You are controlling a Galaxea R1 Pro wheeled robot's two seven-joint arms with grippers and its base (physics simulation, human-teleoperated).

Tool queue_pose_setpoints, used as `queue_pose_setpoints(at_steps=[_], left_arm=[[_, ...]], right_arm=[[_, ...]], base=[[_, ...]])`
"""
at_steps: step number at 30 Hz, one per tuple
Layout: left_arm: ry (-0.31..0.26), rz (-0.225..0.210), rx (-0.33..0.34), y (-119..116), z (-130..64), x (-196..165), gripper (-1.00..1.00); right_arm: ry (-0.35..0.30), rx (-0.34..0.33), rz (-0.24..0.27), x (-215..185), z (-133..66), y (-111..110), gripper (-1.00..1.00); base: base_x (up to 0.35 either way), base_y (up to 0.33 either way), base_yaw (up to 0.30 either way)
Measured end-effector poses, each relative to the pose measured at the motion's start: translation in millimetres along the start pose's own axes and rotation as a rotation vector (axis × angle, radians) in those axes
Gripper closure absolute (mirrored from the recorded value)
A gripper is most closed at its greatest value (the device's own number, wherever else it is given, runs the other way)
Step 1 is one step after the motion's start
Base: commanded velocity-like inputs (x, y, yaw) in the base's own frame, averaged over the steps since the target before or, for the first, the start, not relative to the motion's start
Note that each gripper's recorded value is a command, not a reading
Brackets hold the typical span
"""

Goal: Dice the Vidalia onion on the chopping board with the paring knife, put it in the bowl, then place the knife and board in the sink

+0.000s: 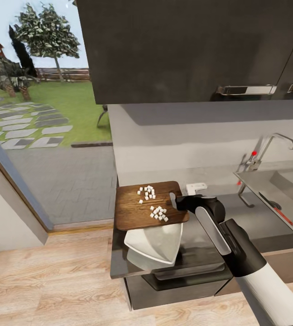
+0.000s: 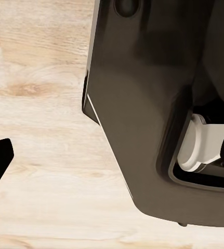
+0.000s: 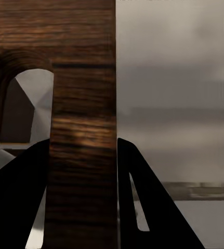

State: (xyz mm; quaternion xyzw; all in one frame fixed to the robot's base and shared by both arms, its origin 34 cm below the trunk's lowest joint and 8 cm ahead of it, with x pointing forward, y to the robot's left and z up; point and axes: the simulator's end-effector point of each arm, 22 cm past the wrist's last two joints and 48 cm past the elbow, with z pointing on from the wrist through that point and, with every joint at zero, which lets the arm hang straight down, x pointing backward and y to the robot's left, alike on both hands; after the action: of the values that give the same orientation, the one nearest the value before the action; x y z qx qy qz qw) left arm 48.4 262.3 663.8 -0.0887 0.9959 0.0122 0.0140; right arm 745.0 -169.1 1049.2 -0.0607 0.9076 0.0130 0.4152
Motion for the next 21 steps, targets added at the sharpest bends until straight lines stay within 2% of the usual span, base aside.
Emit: queue_pose_setpoints(at_steps=[21], left_arm=[[-0.015,0.0,0.003,-0.9,1.1,-5.1,-1.0]], right_arm=[[-0.017,0.012,0.001,-7.2,-7.2,-2.5,1.0]], base=[[0.0,0.0,0.0]])
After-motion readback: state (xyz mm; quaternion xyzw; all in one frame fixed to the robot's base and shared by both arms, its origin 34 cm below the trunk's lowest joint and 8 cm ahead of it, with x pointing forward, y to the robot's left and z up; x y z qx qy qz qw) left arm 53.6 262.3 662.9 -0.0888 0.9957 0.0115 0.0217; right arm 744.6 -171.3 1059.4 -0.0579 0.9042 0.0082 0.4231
